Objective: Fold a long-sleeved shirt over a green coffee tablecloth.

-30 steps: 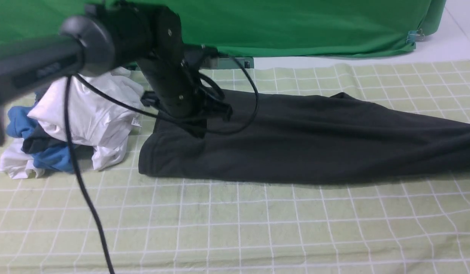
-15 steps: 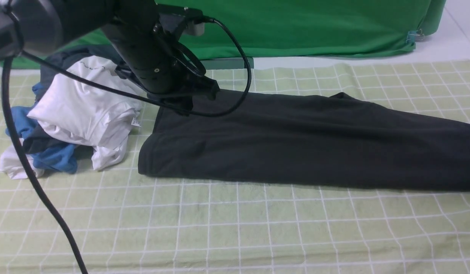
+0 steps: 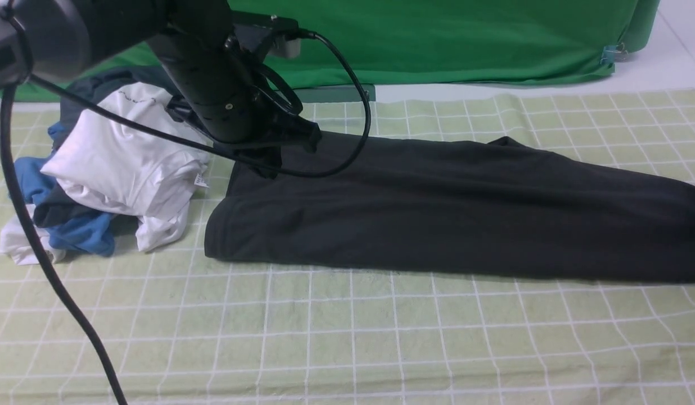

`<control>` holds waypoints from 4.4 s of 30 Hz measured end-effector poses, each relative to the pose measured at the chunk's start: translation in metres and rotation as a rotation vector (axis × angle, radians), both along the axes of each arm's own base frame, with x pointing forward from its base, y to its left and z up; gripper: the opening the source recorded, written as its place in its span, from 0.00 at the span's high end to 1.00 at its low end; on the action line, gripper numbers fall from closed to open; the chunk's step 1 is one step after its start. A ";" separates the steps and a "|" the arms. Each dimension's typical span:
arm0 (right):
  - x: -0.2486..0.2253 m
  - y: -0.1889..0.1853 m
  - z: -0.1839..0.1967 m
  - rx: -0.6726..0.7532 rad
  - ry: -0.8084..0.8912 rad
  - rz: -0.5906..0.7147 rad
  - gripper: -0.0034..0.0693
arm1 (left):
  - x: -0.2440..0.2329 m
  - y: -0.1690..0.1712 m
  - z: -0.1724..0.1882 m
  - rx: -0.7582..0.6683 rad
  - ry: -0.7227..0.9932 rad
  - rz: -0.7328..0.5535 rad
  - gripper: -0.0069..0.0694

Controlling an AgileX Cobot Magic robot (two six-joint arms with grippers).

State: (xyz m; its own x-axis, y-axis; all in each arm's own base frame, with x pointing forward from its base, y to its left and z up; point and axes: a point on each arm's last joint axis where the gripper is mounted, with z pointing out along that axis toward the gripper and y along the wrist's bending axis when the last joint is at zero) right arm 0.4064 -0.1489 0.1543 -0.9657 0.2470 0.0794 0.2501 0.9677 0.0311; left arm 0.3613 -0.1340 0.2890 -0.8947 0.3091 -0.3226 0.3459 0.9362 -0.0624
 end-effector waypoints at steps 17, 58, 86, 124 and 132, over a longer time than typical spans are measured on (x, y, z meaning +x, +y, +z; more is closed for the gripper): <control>0.006 0.002 0.004 0.076 -0.035 0.085 0.88 | -0.006 -0.002 0.009 -0.046 0.004 0.005 0.90; -0.011 0.430 0.092 0.480 -0.444 0.661 0.88 | -0.050 0.031 0.079 -0.042 -0.104 0.117 0.90; 0.014 0.415 0.121 0.486 -0.462 0.802 0.68 | -0.049 0.028 0.080 -0.077 -0.118 0.118 0.89; -0.068 0.270 0.164 0.240 -0.398 0.813 0.96 | 0.032 0.003 -0.083 0.053 0.173 0.099 0.84; -0.068 0.271 0.164 0.241 -0.407 0.812 0.96 | 0.039 0.005 -0.065 0.118 0.093 -0.030 0.88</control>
State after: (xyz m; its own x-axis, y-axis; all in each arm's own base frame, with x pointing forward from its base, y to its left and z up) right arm 0.3388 0.1217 0.3182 -0.8001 -0.4934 -0.3412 -0.5727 0.7974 0.1899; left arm 0.4001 -0.1285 0.2240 -0.9086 0.3673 -0.1988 0.3720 0.9281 0.0143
